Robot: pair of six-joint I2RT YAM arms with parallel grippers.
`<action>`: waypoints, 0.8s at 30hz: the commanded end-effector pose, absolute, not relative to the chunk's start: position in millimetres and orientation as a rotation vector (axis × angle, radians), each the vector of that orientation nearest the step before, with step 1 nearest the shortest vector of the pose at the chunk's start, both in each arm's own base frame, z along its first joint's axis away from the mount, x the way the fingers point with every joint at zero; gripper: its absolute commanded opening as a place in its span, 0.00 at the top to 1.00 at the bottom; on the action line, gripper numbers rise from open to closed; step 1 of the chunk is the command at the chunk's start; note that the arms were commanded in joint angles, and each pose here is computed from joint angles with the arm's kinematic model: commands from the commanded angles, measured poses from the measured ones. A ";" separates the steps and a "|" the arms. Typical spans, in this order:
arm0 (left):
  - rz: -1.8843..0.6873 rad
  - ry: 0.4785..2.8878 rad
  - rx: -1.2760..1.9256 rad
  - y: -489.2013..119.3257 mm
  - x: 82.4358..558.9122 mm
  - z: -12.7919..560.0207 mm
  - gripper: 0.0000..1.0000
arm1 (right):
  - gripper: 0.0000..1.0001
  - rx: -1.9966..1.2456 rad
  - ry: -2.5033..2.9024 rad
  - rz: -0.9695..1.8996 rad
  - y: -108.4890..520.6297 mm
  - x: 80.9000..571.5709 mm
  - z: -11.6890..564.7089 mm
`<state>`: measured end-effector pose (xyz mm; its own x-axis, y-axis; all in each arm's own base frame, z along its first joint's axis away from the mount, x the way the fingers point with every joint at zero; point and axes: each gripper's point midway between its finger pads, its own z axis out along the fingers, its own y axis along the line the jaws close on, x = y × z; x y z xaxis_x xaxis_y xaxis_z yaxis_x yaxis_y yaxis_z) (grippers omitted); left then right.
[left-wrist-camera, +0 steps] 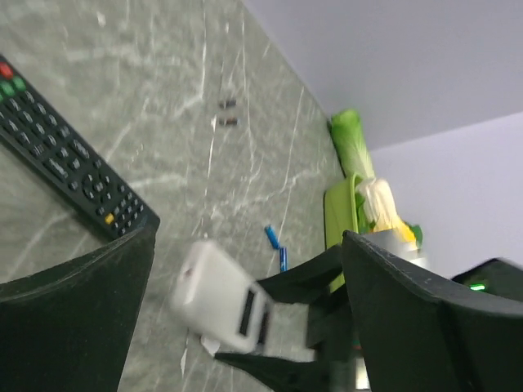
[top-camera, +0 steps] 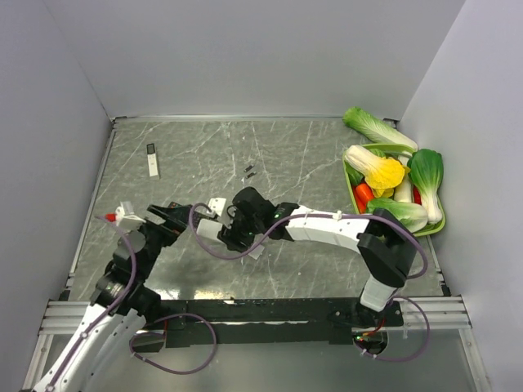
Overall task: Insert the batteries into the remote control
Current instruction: Place the remote control at the center of the board.
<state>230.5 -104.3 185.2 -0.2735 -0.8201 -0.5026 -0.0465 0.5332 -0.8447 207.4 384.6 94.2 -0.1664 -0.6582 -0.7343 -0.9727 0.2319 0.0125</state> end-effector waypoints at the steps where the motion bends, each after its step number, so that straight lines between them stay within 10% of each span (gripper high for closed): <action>1: -0.684 1.668 -0.697 -70.2 219.5 209.6 0.01 | 0.70 -1.587 1.877 0.696 400.1 193.2 78.0; 24: -0.738 1.591 -0.536 -74.4 203.8 243.1 0.01 | 0.50 -1.843 2.062 0.502 344.1 175.6 6.1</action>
